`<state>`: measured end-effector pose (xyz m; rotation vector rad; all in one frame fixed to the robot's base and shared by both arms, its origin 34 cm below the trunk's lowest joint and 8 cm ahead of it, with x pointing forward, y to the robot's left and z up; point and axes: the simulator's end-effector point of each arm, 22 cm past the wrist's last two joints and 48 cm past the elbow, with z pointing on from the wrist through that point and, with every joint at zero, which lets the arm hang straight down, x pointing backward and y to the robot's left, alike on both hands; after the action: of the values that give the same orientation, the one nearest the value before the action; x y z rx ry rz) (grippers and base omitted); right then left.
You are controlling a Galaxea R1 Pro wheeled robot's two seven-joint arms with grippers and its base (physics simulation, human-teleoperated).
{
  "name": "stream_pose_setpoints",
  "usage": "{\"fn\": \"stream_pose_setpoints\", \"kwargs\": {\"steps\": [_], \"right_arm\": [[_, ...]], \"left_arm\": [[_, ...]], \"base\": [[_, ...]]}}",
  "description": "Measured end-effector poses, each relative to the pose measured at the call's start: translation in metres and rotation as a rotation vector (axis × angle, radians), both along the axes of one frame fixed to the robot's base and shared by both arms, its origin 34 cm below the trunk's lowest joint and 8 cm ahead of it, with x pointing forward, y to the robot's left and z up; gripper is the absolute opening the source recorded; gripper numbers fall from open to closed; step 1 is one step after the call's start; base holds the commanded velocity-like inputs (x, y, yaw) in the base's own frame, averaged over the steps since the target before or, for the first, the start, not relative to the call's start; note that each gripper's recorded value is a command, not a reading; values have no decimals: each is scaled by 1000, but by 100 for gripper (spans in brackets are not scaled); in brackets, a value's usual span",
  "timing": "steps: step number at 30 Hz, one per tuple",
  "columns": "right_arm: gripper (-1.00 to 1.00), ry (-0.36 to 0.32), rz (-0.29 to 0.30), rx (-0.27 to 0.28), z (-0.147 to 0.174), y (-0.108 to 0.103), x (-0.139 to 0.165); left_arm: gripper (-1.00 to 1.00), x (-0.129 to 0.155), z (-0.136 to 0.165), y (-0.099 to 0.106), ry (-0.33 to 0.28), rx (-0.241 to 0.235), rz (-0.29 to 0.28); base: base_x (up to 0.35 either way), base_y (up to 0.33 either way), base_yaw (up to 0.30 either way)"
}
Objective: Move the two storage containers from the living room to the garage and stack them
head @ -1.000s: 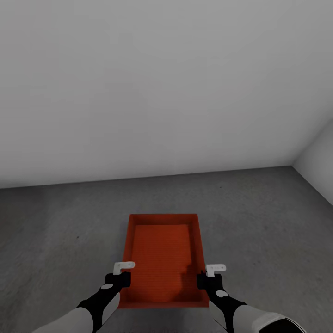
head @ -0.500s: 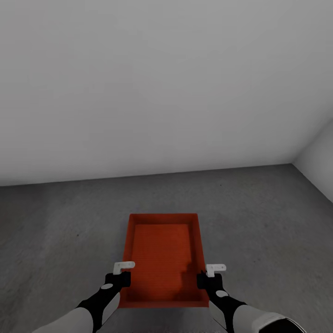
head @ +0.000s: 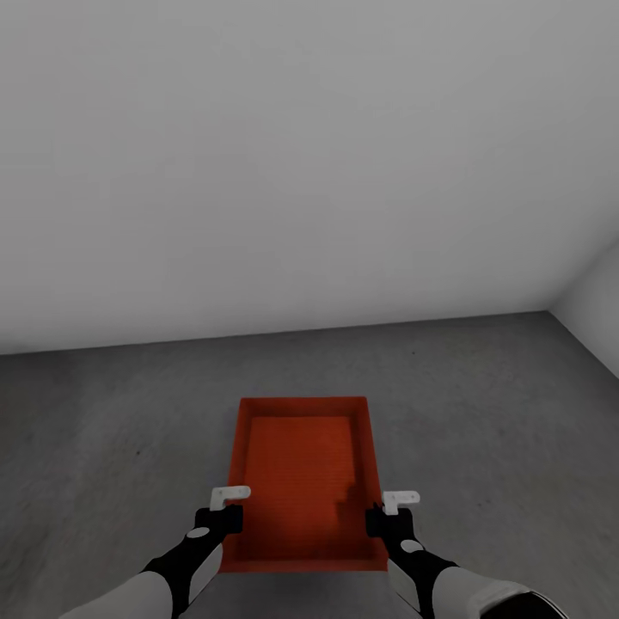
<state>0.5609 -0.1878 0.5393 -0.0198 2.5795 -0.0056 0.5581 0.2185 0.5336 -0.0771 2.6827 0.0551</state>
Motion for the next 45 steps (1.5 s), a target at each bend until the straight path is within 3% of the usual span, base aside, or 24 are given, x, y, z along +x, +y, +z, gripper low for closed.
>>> {"fn": "stream_pose_setpoints", "kwargs": {"steps": [14, 45], "right_arm": [[-100, -3, 1, -1, 0, 0, 1], [-100, 39, 0, 0, -17, 0, -15]], "left_arm": [[-100, 1, 0, 0, -3, 0, 0], [-100, -15, -17, 0, 40, 0, -1]], "base": [[226, 0, 0], [6, 0, 0]]}}
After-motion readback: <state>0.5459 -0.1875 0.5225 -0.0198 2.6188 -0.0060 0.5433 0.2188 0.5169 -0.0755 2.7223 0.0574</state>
